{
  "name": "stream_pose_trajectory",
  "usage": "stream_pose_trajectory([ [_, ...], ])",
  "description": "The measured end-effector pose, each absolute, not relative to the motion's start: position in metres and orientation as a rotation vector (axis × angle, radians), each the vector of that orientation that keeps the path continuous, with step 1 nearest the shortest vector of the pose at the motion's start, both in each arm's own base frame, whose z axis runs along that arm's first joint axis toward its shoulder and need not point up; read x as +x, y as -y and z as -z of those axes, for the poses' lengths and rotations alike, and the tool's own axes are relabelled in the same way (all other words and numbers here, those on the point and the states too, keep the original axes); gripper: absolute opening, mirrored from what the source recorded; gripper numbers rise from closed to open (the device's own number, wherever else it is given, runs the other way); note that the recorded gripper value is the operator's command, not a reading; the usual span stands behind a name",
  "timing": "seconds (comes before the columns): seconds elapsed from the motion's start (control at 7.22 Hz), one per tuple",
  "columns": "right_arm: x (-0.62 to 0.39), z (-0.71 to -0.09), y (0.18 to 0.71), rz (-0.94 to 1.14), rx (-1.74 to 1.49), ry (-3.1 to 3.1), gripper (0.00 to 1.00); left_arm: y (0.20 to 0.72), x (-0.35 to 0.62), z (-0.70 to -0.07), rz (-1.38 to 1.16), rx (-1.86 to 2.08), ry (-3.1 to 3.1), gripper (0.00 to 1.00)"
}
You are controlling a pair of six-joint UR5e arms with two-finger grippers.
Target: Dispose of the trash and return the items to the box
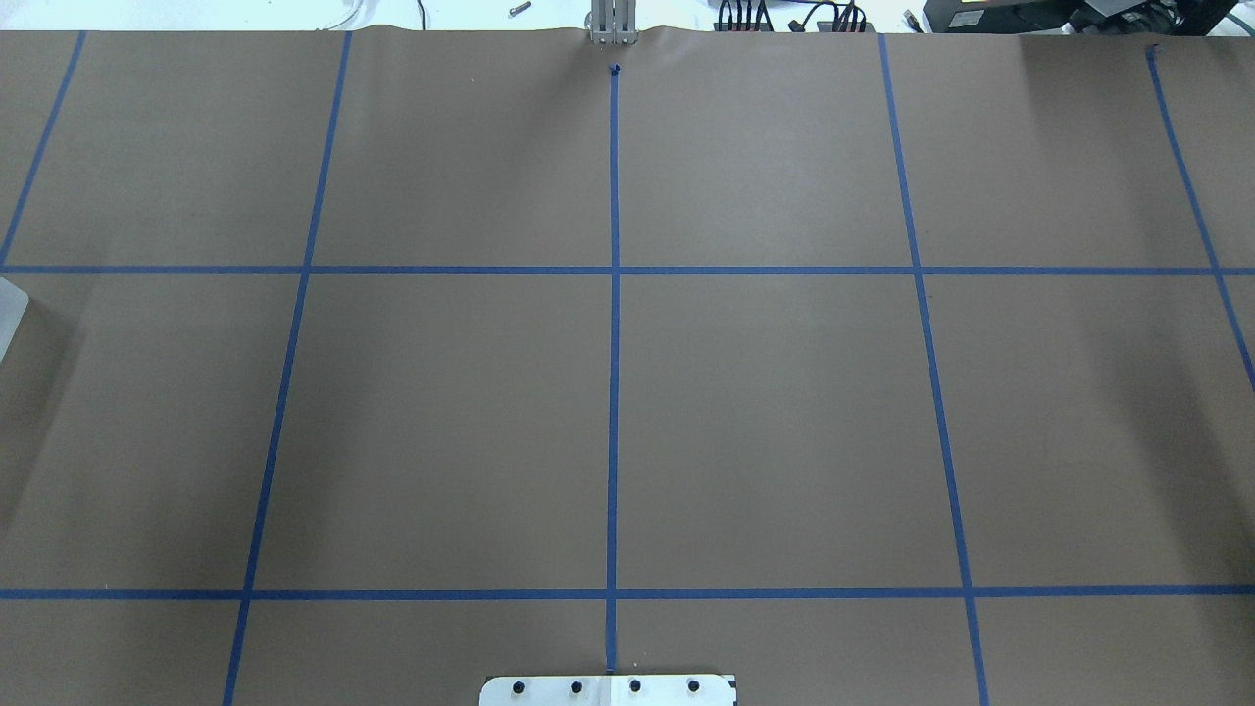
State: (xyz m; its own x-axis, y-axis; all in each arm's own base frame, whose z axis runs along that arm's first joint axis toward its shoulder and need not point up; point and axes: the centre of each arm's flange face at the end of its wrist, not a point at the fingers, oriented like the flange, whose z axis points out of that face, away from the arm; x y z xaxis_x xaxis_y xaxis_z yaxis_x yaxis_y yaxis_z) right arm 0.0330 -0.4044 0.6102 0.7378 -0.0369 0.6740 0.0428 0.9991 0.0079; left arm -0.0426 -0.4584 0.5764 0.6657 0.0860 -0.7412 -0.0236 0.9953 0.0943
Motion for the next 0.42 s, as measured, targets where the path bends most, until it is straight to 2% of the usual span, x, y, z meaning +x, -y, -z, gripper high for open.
stream_pose_trajectory([
  [0.42,0.033,-0.611,0.402,0.042,-0.013,0.742,1.00,0.456,-0.042,-0.600,-0.032,0.016,-0.856,0.98],
])
